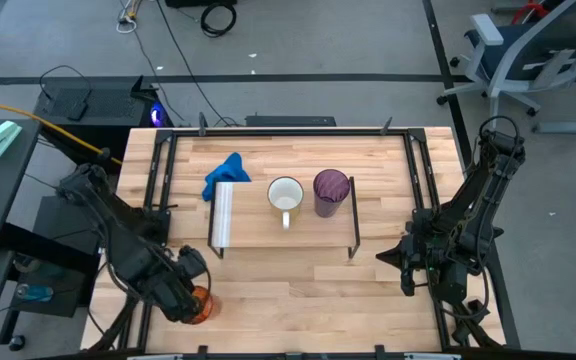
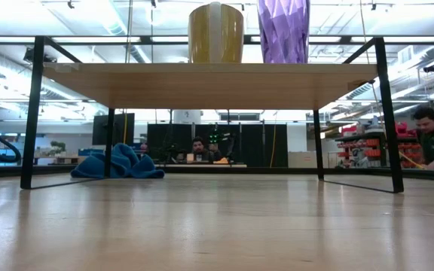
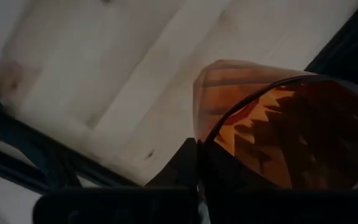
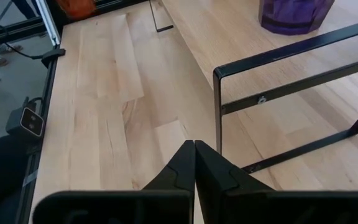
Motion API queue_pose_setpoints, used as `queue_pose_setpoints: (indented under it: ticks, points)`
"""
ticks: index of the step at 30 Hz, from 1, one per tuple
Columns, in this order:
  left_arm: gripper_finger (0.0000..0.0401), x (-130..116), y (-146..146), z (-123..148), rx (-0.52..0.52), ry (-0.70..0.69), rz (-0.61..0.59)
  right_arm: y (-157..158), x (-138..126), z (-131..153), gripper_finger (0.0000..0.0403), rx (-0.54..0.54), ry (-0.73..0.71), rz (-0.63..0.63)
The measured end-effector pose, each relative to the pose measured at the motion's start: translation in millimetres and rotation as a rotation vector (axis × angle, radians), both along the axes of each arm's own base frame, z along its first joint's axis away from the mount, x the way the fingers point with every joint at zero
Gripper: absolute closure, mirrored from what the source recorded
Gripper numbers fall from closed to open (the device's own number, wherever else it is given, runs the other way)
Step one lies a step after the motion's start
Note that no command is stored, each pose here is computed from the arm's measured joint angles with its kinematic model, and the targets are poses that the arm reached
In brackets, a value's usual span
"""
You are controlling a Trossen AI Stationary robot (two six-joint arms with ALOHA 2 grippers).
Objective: Stack small to large cups/mugs on shelf
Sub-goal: Put the orange cup on the shelf
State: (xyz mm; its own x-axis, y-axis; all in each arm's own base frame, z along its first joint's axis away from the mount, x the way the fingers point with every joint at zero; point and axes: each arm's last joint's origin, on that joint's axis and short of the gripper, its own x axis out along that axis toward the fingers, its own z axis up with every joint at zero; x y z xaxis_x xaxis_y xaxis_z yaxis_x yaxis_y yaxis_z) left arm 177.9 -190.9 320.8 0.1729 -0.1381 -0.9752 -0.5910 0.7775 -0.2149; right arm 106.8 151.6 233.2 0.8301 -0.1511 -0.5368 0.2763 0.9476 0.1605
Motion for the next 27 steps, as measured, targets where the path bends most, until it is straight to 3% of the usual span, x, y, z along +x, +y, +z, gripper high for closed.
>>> queue_pose_setpoints:
  ticks: [7, 12, 19, 27]
  points:
    - [0.0389, 8, 25, 67, 0.045, -0.176, -0.021, 0, 0, 0, 0.0392, -0.003, 0.000, 0.000]
    - [0.0389, 10, 51, 99, 0.119, -0.263, -0.015, 0, 0, 0, 0.0392, -0.006, -0.006, -0.003]
    - [0.0389, 24, 88, 125, 0.183, -0.366, -0.036, 0, 0, 0, 0.0392, -0.006, -0.006, -0.004]
    - [0.0389, 42, 139, 128, 0.259, -0.351, 0.012, 0, 0, 0, 0.0392, -0.006, -0.007, -0.005]
